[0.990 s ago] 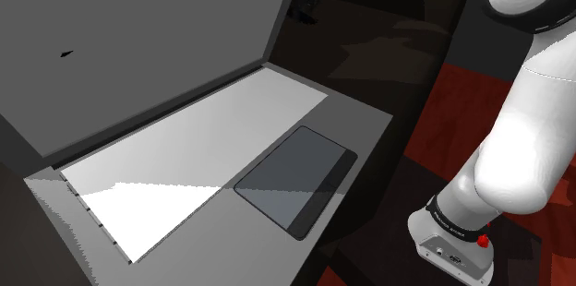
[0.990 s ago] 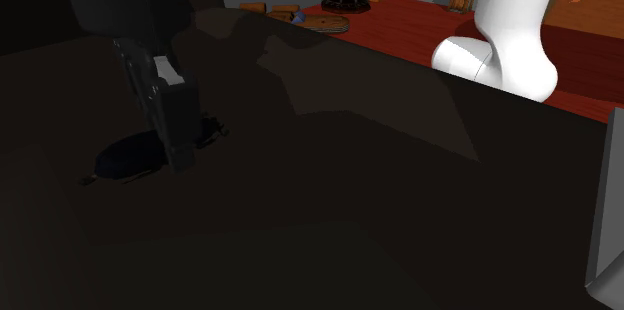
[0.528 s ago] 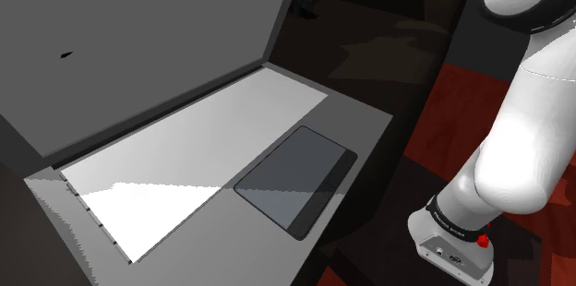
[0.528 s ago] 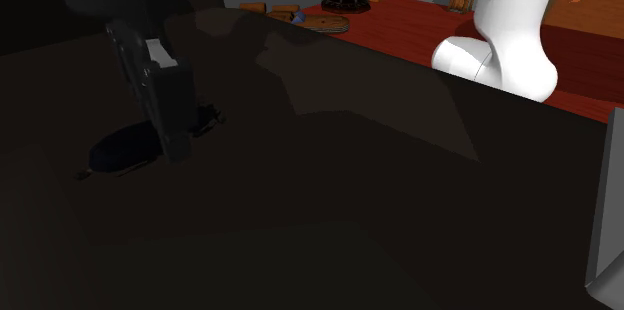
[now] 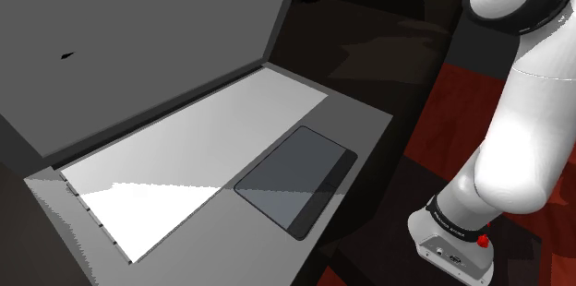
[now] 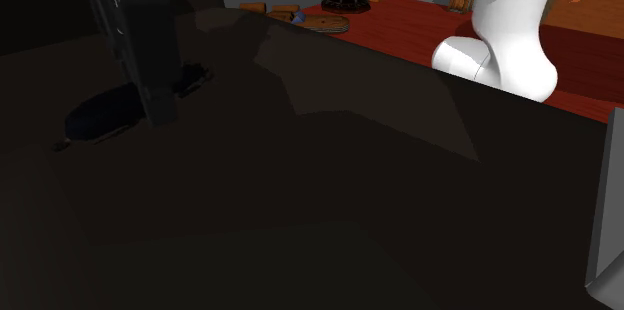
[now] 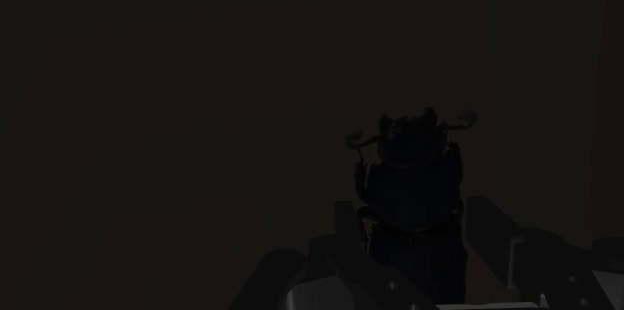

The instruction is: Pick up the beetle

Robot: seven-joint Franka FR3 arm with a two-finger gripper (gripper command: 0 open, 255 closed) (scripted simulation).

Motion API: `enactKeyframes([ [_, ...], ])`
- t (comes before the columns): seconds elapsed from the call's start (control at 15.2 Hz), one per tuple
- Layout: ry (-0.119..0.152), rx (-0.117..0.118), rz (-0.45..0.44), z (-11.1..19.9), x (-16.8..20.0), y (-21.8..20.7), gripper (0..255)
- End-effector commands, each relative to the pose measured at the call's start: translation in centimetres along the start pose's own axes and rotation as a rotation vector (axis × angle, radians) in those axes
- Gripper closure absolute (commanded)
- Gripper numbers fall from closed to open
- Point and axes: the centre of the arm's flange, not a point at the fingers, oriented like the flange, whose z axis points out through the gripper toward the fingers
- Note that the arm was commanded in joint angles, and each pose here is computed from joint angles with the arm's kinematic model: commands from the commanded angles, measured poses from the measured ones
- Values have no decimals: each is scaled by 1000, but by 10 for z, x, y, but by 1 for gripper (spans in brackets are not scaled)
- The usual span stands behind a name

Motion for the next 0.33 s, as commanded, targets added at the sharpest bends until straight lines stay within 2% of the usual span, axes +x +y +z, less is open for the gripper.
enactKeyframes([
  [0.0, -1, 0, 0, -11, 1, -1, 255],
  [0.26, -1, 0, 0, -22, 3, -1, 255],
])
